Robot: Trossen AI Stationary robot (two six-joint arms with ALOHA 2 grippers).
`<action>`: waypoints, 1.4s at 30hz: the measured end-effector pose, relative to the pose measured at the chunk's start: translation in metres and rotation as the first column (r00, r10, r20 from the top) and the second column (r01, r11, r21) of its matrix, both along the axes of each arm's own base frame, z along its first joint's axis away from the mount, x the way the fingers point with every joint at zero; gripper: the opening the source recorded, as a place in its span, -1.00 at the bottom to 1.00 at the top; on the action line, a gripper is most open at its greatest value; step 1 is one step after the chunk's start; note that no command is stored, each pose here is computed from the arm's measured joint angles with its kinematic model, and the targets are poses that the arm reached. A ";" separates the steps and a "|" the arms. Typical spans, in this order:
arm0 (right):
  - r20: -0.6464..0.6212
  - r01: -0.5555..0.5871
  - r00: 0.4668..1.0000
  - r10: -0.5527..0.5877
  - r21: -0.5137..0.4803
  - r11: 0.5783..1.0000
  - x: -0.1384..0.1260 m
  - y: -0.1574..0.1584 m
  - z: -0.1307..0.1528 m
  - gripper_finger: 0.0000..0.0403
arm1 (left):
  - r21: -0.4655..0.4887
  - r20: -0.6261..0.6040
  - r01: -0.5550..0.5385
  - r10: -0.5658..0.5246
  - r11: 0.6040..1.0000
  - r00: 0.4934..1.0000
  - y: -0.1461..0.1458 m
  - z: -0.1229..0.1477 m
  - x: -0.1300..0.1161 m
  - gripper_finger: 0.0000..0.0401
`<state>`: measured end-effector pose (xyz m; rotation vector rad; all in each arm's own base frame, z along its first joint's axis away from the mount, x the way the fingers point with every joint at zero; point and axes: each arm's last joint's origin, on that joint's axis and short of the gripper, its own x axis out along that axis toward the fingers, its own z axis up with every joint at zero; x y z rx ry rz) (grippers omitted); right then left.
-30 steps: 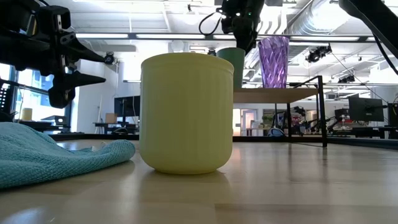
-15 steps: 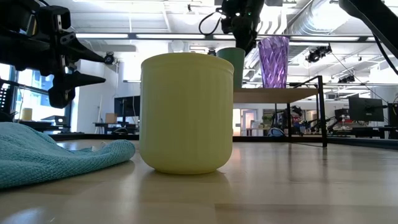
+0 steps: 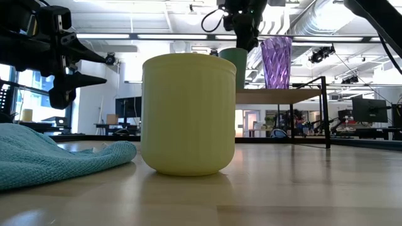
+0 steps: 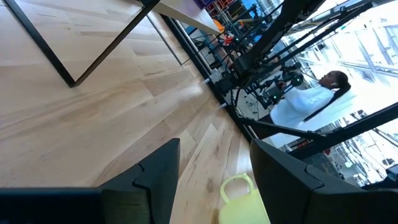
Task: Stack small to large cups/mugs on shelf
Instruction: Put the yellow mug on the shelf
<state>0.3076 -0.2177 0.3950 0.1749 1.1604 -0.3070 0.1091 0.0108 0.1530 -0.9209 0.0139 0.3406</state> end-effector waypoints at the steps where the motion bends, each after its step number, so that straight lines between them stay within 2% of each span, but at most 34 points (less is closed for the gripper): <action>1: 0.009 0.005 1.000 -0.005 0.001 1.000 -0.001 0.000 0.002 -0.08 | 0.000 0.000 0.000 0.000 1.000 1.000 0.000 0.000 0.000 -0.08; 12: 0.160 0.019 0.987 -0.008 -0.064 0.998 -0.026 0.017 0.041 -0.08 | 0.000 0.001 0.000 0.000 1.000 1.000 0.000 0.000 0.000 -0.08; 19: 0.351 -0.001 0.936 0.036 -0.099 0.995 -0.053 0.043 0.083 -0.08 | 0.000 0.001 0.000 0.000 1.000 1.000 0.000 0.000 0.000 -0.08; 23: 0.452 -0.051 0.886 0.106 -0.131 0.990 -0.068 0.064 0.105 -0.08 | -0.001 0.002 0.000 0.000 1.000 1.000 0.000 0.000 0.000 -0.08; 31: 0.557 -0.181 0.795 0.241 -0.161 0.970 -0.095 0.107 0.132 -0.08 | -0.005 0.036 0.027 -0.027 1.000 0.999 -0.001 0.003 0.001 -0.08; 38: 0.624 -0.414 0.678 0.389 -0.113 0.903 -0.099 0.144 0.140 -0.08 | 0.020 0.125 0.105 -0.106 0.994 0.986 -0.003 0.012 0.002 -0.08; 42: 0.611 -0.493 0.662 0.433 -0.080 0.866 -0.096 0.162 0.138 -0.08 | 0.046 0.179 0.175 -0.180 0.984 0.967 -0.005 0.018 0.002 -0.08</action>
